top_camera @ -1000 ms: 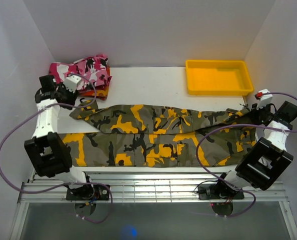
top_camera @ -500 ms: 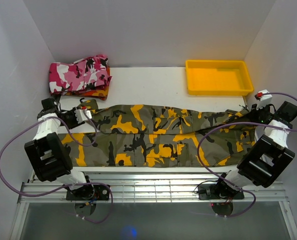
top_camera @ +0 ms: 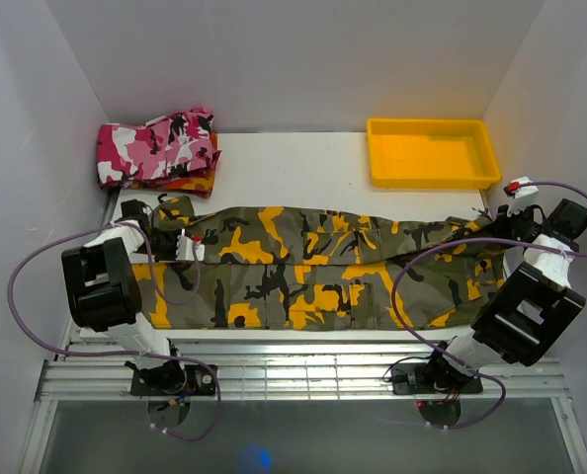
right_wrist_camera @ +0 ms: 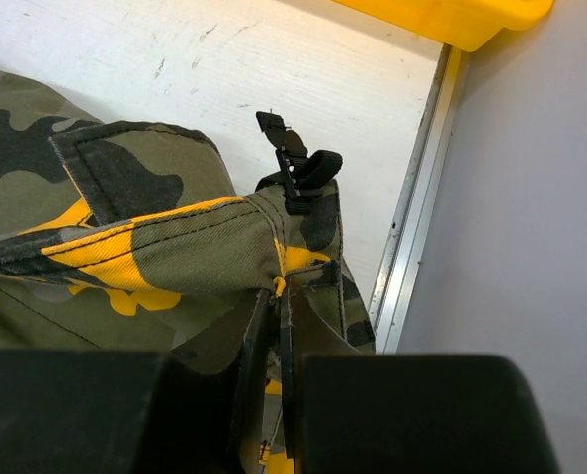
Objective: Fold and stack the trousers
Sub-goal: Flatten the trousers out
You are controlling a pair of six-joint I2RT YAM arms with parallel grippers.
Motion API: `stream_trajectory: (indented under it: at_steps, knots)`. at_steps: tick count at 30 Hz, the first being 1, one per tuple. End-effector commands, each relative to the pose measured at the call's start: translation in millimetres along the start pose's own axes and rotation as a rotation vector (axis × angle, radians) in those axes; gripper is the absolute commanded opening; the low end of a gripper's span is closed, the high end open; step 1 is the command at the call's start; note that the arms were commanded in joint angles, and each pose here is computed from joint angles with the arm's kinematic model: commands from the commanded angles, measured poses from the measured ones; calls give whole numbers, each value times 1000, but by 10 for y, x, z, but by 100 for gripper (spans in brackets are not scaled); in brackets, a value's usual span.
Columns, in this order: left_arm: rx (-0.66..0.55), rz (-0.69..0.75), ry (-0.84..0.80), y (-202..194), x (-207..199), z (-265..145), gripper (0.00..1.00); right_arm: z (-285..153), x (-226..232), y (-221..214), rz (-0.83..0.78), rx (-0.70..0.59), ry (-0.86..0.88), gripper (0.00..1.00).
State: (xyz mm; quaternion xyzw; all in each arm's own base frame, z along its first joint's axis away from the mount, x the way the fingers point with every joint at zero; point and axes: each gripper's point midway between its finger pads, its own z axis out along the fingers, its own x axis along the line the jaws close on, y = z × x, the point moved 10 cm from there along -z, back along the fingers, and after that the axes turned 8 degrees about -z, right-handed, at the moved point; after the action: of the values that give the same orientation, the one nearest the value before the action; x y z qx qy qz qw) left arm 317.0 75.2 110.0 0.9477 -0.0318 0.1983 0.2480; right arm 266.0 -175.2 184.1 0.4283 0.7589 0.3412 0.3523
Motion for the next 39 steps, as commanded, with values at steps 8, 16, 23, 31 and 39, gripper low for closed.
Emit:
stream_trajectory:
  at_steps: [8,16,23,31,39]
  knots:
    - [-18,35,52,73,156,58,0,-63,-140,125,-36,-15,-44,8]
    - [-232,-297,241,813,359,-1008,0,-158,-109,194,-80,-40,-100,8]
    - [-315,-735,219,1369,160,-1670,0,-238,-104,198,-95,-62,-160,8]
    - [-461,-1183,37,1628,-196,-2002,0,-210,-302,27,-57,105,-158,8]
    - [-477,-1171,92,1861,-468,-2140,0,-442,-402,-214,-122,62,-136,8]
